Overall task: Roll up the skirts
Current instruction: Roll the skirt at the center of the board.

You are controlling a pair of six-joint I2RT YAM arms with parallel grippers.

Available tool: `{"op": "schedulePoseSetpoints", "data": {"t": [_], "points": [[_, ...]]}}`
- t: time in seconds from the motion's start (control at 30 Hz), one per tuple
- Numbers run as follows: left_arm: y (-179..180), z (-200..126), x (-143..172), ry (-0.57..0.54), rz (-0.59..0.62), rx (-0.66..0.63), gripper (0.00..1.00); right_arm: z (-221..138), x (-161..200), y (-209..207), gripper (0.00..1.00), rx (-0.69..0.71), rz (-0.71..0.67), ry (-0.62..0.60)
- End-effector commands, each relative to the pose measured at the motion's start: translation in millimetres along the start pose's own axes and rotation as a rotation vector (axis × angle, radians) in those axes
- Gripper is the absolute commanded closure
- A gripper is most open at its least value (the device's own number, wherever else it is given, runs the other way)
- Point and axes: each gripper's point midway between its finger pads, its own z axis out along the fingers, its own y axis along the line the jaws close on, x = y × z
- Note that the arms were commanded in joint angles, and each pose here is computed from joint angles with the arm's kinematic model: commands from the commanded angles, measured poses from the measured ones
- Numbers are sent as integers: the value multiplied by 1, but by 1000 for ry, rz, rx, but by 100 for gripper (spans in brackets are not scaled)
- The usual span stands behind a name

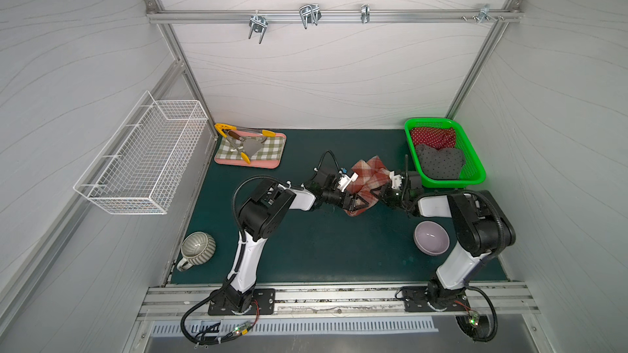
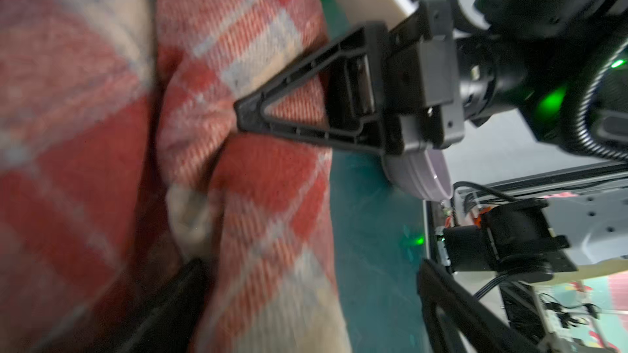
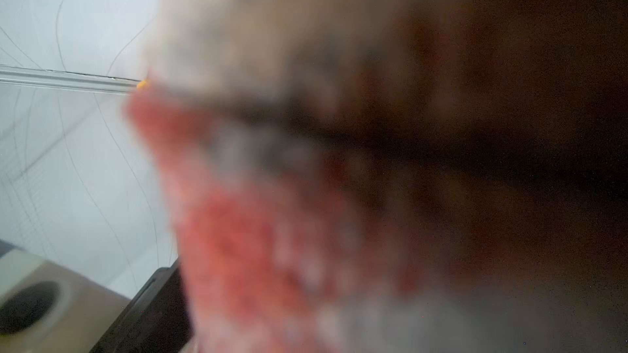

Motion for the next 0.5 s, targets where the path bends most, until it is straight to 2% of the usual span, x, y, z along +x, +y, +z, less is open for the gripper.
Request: {"op": "schedulePoseSetpoints", "data": {"t": [0.0, 0.03, 0.1, 0.13, 0.2, 0.27, 0.3, 0.37, 0.47], "points": [[19, -36, 4, -17, 166, -298, 1, -5, 22, -15, 91, 94, -2, 74], [17, -45, 0, -53, 229, -352, 1, -8, 23, -12, 92, 97, -13, 81], [-6, -67, -19, -154, 459, -485, 1, -15, 27, -7, 92, 115, -39, 102], [-15, -72, -21, -168, 568, -551, 1, -18, 28, -4, 92, 123, -55, 111], [-41, -72, -18, -169, 860, -663, 1, -25, 32, 3, 89, 126, -84, 138], [-60, -62, -5, -146, 1113, -712, 1, -30, 36, 11, 86, 105, -92, 169], [-67, -56, 1, -141, 1194, -716, 1, -33, 37, 14, 86, 95, -94, 176], [-79, -45, 10, -124, 1264, -693, 1, -37, 38, 20, 85, 78, -92, 180], [-96, -30, 24, -105, 1298, -611, 1, -39, 42, 24, 86, 57, -84, 197]]}}
